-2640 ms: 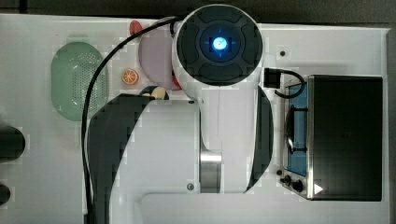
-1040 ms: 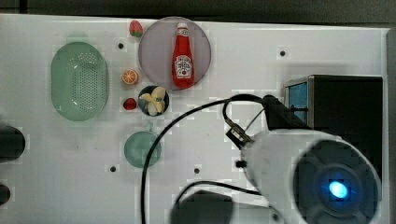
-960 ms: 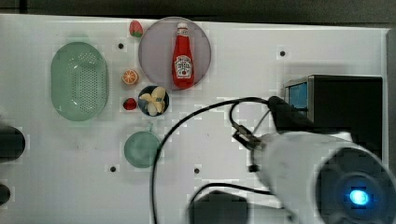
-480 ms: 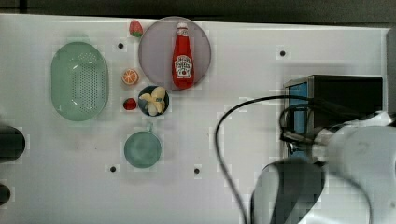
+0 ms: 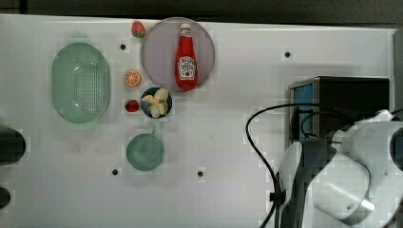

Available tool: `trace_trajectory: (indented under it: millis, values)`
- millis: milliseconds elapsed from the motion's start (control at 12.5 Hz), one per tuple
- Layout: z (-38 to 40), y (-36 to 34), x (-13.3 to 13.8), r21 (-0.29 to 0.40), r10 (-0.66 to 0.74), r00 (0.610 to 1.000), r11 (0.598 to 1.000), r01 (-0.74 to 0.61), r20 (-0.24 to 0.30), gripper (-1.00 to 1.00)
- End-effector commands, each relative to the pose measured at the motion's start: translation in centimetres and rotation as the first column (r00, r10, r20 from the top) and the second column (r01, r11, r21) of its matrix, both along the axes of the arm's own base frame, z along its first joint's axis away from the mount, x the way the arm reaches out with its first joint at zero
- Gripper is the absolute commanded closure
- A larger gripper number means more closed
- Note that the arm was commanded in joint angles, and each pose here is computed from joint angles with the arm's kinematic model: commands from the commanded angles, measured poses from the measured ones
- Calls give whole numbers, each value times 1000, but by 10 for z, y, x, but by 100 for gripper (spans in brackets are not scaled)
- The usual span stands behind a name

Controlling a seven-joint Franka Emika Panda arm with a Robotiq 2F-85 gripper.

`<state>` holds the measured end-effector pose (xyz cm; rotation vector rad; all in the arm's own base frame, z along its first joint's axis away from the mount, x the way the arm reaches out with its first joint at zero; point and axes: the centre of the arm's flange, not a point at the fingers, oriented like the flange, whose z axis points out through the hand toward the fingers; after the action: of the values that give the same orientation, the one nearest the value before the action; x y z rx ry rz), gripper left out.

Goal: Flap open oven.

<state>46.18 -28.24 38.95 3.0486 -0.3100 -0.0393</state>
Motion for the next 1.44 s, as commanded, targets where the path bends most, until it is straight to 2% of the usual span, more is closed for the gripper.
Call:
trace_trajectory:
  millis: [80, 400, 560, 960, 1120, 1440]
  values:
    - [-21, 10, 13, -23, 105, 994, 994, -105, 21, 65]
    - [-53, 12, 13, -58, 117, 992, 992, -114, 49, 65]
    - [-69, 15, 8, -44, 117, 993, 992, -116, 20, 65]
    - [-80, 36, 18, -52, 159, 987, 986, -159, 0, 65]
    - [-86, 56, 23, -76, 177, 984, 981, -179, -25, 65]
    - [-104, 110, 31, -171, 152, 985, 972, -164, -77, 65]
